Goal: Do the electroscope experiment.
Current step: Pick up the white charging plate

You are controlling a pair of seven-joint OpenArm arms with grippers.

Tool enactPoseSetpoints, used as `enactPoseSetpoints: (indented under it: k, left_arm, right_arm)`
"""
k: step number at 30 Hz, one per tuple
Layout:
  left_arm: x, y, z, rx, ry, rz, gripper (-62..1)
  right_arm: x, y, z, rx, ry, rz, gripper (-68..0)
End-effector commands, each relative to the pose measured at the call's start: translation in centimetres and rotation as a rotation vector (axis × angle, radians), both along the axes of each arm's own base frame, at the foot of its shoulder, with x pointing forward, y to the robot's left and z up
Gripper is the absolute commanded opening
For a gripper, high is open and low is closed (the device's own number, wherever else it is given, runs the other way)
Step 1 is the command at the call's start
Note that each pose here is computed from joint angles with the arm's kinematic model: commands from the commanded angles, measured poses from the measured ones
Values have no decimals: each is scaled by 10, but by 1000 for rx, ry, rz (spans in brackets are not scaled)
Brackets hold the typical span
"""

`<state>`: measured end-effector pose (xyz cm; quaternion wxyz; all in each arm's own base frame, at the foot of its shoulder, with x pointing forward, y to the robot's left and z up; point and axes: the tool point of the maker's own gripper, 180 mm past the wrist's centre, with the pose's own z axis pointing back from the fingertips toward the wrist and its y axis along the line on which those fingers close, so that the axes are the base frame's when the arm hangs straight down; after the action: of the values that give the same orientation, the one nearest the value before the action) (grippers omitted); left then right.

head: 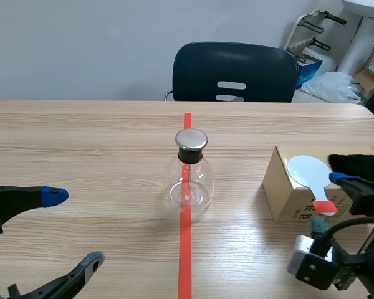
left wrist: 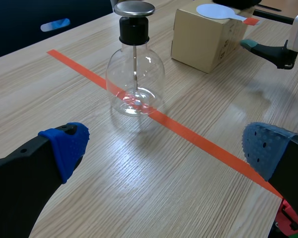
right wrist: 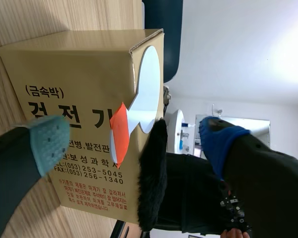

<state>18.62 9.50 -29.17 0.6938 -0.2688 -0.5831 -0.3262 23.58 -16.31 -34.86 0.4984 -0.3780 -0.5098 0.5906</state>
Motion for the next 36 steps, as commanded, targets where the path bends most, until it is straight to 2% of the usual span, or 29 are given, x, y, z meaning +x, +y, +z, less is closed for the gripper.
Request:
enactPoseSetpoints:
  k: [1,7,12,16,28,33,36]
  left_arm:
    - [1,-3,5,-24,-10,4,14]
    - [1,-3,5,-24,-10,4,14]
    - [1,-3,5,-24,-10,4,14]
    - [1,-3,5,-24,-10,4,14]
    - [1,-3,5,-24,-10,4,14]
    - [1,-3,5,-25,-10,5,14]
    - [1,-3,5,-25,-10,5,14]
  right_arm:
    - [4,-5,8,-14,-29,-4,-256]
    - [4,-5,8,-14,-29,-4,-464]
    - [4,-5,8,-14,-29,-3,-554]
    - [4,-5,8,-14,-29,-3,-672]
    - [4,-12,11,-25,-39,-14,-667]
    - [-1,-28,35,-21,-97,-39,-667]
    - [-4,-36,57,-20,-162,-50,-667]
